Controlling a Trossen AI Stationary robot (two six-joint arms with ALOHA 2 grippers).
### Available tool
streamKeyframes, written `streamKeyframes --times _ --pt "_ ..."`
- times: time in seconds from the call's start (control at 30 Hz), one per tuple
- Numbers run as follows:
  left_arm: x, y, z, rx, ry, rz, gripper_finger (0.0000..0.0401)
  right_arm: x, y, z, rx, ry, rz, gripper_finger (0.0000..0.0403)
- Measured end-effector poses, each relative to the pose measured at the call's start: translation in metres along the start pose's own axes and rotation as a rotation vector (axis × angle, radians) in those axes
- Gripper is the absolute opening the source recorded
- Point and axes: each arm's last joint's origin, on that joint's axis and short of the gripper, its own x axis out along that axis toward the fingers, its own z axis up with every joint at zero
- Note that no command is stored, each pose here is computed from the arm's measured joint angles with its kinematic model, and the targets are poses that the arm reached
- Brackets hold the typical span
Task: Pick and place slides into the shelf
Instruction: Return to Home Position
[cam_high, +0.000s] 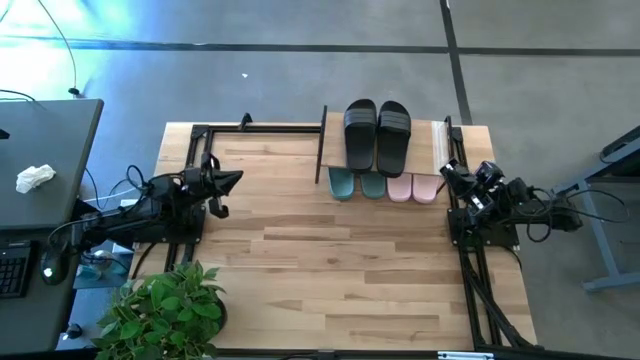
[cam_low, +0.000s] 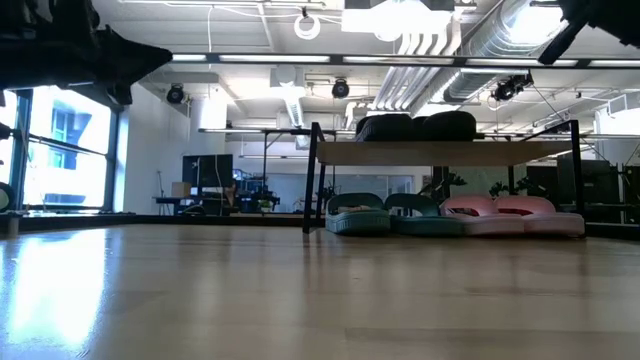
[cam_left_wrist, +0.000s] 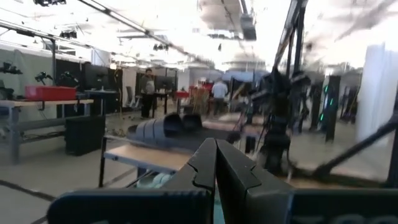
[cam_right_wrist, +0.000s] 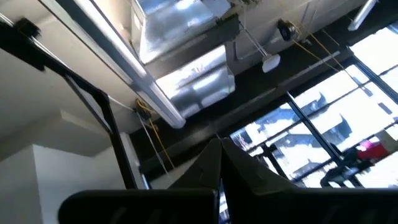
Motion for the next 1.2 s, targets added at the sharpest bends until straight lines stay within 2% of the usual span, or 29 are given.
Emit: streamKeyframes --times 0.17,0.3,0.4,0.53,0.7,1.2 --pt "-0.001 0.001 -0.013 0.097 0.132 -0.002 0.0 -0.002 -0.009 -0.016 -0.075 0.165 -0.092 0.0" --pt "-0.003 0.001 -0.024 0.175 0.247 -0.016 0.0001 -0.008 -0.019 -0.033 -0.142 0.356 -0.19 0.0" --pt "-0.002 0.001 -0.024 0.268 0.257 -0.036 0.0 -0.015 -0.026 -0.045 -0.24 0.5 -0.254 0.0" --pt "-0.001 0.001 -0.025 0.296 0.269 -0.036 0.0003 -0.024 -0.035 -0.053 -0.304 0.604 -0.387 0.0" --pt "-0.001 0.001 -0.025 0.298 0.268 -0.035 0.0001 -0.026 -0.039 -0.054 -0.358 0.604 -0.49 0.0" --pt "-0.001 0.001 -0.025 0.328 0.268 -0.038 0.0001 -0.026 -0.039 -0.054 -0.352 0.615 -0.485 0.0"
